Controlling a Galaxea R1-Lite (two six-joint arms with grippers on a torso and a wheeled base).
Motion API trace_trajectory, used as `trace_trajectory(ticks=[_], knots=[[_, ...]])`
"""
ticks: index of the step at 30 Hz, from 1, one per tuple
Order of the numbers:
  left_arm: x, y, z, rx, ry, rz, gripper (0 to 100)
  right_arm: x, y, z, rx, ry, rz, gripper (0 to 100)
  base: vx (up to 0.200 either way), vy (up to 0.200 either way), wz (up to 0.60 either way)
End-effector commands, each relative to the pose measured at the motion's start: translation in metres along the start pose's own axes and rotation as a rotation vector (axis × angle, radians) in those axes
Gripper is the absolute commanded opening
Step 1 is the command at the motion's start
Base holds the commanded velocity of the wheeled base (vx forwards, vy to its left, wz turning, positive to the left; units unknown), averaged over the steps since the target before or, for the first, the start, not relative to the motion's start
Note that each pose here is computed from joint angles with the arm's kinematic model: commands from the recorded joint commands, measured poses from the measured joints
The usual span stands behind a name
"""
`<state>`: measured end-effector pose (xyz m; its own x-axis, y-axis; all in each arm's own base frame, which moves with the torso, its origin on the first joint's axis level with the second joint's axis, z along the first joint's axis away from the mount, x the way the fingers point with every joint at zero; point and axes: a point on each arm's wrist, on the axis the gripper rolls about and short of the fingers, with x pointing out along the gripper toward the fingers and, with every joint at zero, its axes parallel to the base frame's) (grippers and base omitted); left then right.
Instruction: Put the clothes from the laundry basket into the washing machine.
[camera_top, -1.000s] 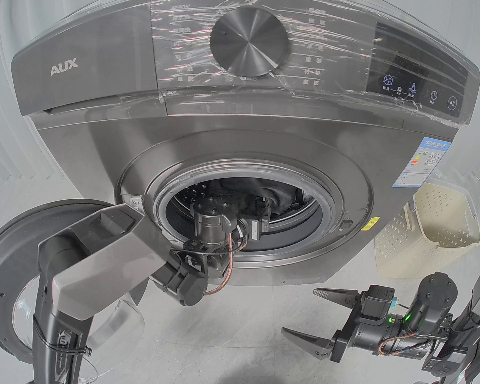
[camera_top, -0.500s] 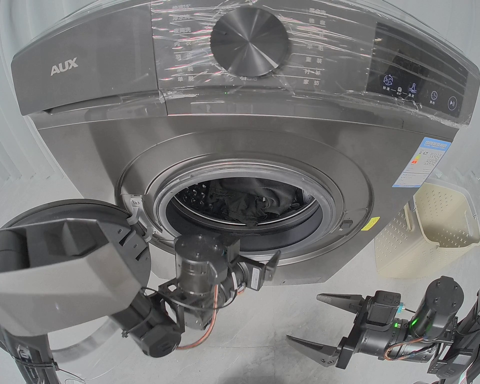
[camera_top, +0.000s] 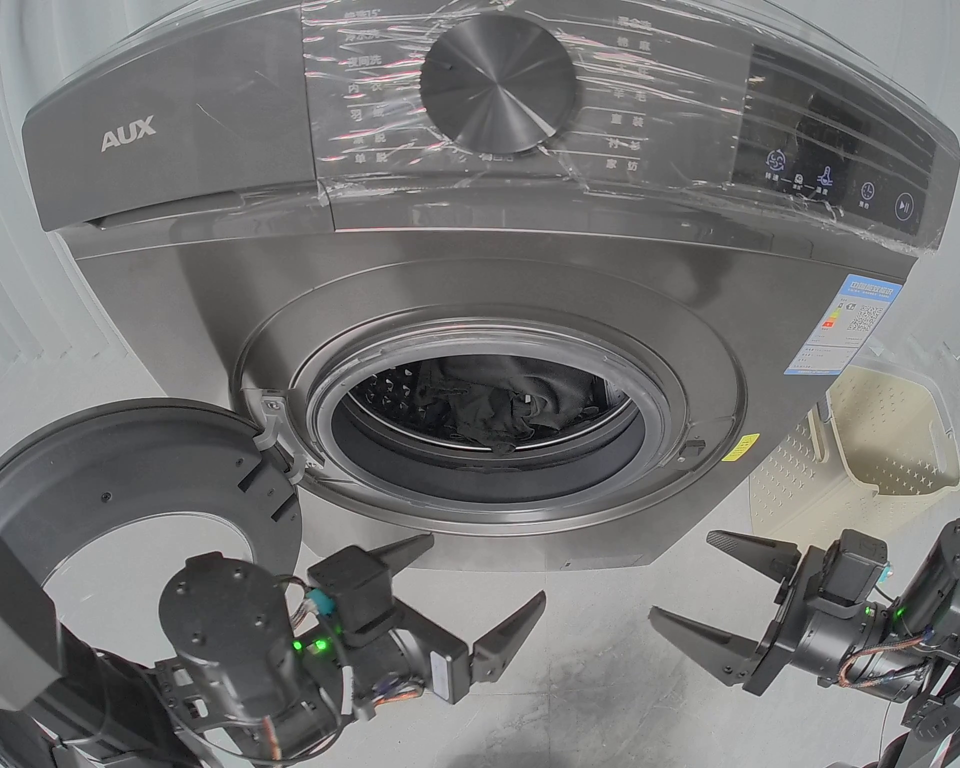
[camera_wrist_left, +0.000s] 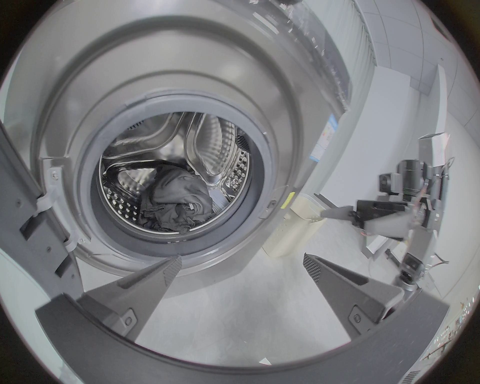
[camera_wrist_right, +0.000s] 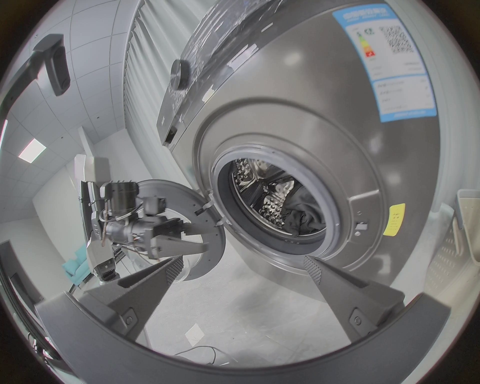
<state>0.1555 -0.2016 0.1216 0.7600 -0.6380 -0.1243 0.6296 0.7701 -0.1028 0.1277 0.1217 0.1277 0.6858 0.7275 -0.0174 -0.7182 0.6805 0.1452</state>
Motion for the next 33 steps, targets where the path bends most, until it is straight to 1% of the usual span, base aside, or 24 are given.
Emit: trace_trajectory(ticks=[1,2,6,8,10,11,12,14,16,18,19,20,21,24,25,27,29,31,33], knots=[[-0.036,0.002,0.010,-0.024,-0.043,-0.036,100,-0.020,-0.001,0.012,-0.005,-0.059,-0.037,100,0.000,0.000,0.00],[-0.038,0.003,0.009,-0.028,-0.042,-0.033,100,-0.022,-0.002,0.011,-0.002,-0.050,-0.054,100,0.000,0.000,0.00],[-0.053,0.008,0.011,-0.030,-0.059,-0.020,100,-0.033,-0.004,0.011,0.005,-0.022,-0.134,100,0.000,0.000,0.00],[-0.061,0.010,0.014,-0.029,-0.079,-0.015,100,-0.040,-0.004,0.010,0.004,-0.001,-0.154,100,-0.200,0.000,0.00],[-0.070,0.013,0.021,-0.035,-0.118,-0.011,100,-0.045,-0.007,0.011,0.006,0.005,-0.181,100,-0.200,0.000,0.00],[-0.076,0.015,0.025,-0.032,-0.143,-0.003,100,-0.047,-0.009,0.011,0.007,0.006,-0.200,100,-0.200,0.000,0.00],[-0.084,0.018,0.031,-0.015,-0.176,0.015,100,-0.050,-0.012,0.012,0.008,0.002,-0.224,100,-0.200,0.000,0.00],[-0.099,0.030,0.042,0.024,-0.240,0.069,100,-0.058,-0.017,0.012,0.014,0.006,-0.274,100,-0.200,0.000,0.00],[-0.110,0.038,0.044,0.042,-0.244,0.110,100,-0.067,-0.020,0.011,0.021,0.023,-0.317,100,-0.100,0.000,0.00],[-0.121,0.041,0.042,0.049,-0.233,0.125,100,-0.077,-0.020,0.009,0.025,0.044,-0.338,100,0.000,0.000,0.00],[-0.121,0.041,0.042,0.049,-0.233,0.125,100,-0.077,-0.020,0.009,0.025,0.044,-0.338,100,0.000,0.000,0.00],[-0.128,0.043,0.040,0.048,-0.229,0.130,100,-0.085,-0.018,0.008,0.023,0.050,-0.342,100,0.000,0.000,0.00],[-0.137,0.045,0.035,0.048,-0.222,0.137,100,-0.098,-0.014,0.009,0.007,0.026,-0.342,100,0.000,0.000,0.00],[-0.147,0.050,0.029,0.049,-0.224,0.169,100,-0.110,-0.012,0.007,0.004,0.007,-0.359,100,-0.200,0.000,0.00],[-0.153,0.053,0.028,0.047,-0.237,0.186,100,-0.114,-0.012,0.006,0.008,0.005,-0.382,100,0.000,0.000,0.00],[-0.162,0.057,0.025,0.046,-0.264,0.225,100,-0.125,-0.012,0.005,0.012,-0.025,-0.434,100,0.000,0.000,0.00],[-0.171,0.060,0.023,0.051,-0.280,0.248,100,-0.134,-0.011,0.002,0.012,-0.040,-0.473,100,0.000,0.000,0.00],[-0.179,0.062,0.018,0.053,-0.257,0.278,100,-0.144,-0.009,-0.003,0.011,-0.050,-0.518,100,-0.100,0.000,0.00],[-0.182,0.063,0.016,0.049,-0.247,0.292,100,-0.147,-0.008,-0.004,0.011,-0.054,-0.527,100,-0.100,0.000,0.00]])
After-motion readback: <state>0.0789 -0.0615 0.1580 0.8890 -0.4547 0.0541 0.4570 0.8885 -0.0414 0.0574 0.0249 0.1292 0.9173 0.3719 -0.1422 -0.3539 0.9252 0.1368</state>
